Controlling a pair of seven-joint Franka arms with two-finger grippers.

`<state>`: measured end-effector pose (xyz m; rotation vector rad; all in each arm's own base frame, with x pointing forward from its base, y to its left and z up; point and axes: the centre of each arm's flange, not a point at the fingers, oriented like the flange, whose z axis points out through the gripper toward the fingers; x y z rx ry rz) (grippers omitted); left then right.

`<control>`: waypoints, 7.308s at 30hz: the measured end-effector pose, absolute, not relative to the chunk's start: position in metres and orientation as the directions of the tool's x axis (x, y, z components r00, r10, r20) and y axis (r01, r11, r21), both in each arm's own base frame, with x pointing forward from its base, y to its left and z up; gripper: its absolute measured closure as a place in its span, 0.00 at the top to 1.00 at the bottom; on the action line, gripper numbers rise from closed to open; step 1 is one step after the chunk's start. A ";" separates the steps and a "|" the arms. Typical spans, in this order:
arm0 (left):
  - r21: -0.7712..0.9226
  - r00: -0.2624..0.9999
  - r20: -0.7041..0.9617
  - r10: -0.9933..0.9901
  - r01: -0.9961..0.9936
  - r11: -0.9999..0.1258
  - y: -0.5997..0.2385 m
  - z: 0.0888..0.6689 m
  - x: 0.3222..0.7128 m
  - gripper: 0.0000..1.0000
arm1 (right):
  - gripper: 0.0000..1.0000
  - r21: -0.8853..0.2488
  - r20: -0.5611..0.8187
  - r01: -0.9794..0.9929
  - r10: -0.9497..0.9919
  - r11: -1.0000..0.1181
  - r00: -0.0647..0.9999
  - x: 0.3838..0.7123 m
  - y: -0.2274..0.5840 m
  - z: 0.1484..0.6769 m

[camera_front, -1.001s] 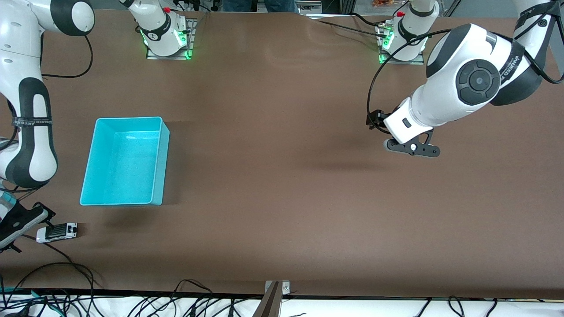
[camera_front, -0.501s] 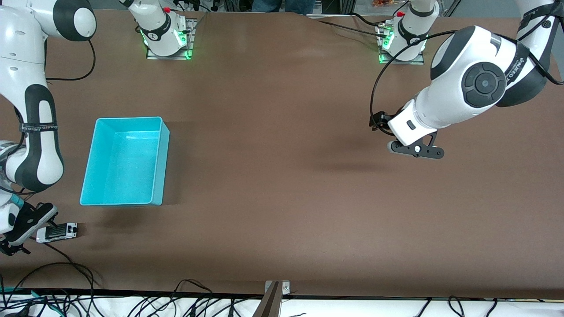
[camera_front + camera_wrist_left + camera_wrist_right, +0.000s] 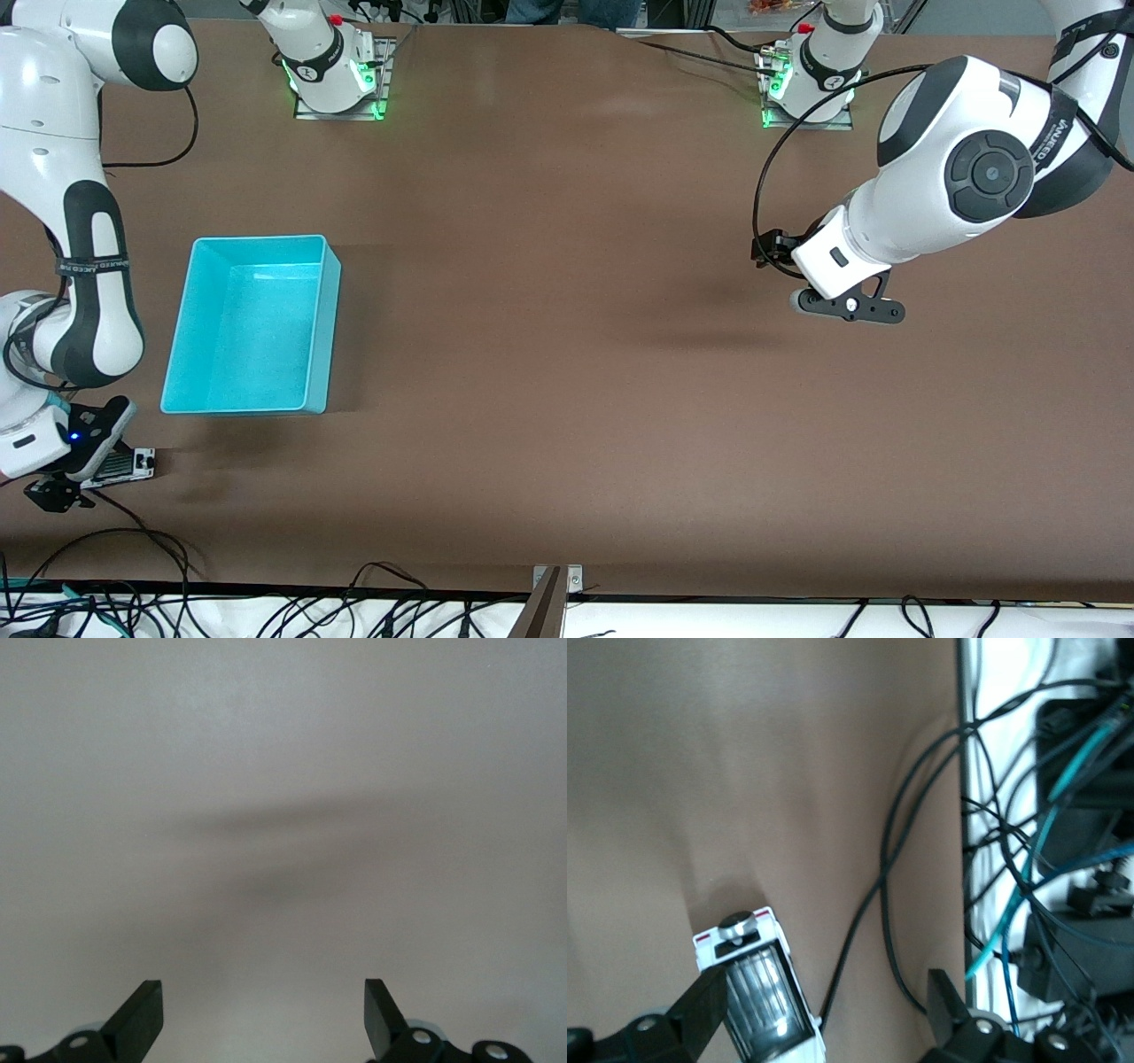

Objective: Wind and store white jeep toy

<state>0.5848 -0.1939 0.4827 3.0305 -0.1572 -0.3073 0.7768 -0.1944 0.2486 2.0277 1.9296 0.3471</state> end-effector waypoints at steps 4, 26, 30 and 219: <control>0.096 0.977 -0.184 -0.112 -0.096 -0.991 -0.195 0.490 0.583 1.00 | 1.00 0.385 -0.053 0.923 0.998 -0.008 0.031 0.776 -0.194 0.244; 0.040 0.984 -0.106 -0.143 -0.139 -0.989 -0.146 0.548 0.585 1.00 | 1.00 0.328 -0.120 0.927 0.982 0.180 -0.148 0.765 -0.223 0.234; 0.017 0.980 -0.101 -0.173 -0.172 -0.985 -0.132 0.551 0.586 1.00 | 1.00 0.320 -0.120 0.928 0.980 0.190 -0.159 0.765 -0.224 0.230; 0.011 0.971 -0.153 -0.182 -0.183 -0.983 -0.015 0.600 0.547 1.00 | 1.00 -0.084 0.014 0.525 0.526 -0.847 0.851 0.588 -0.051 0.481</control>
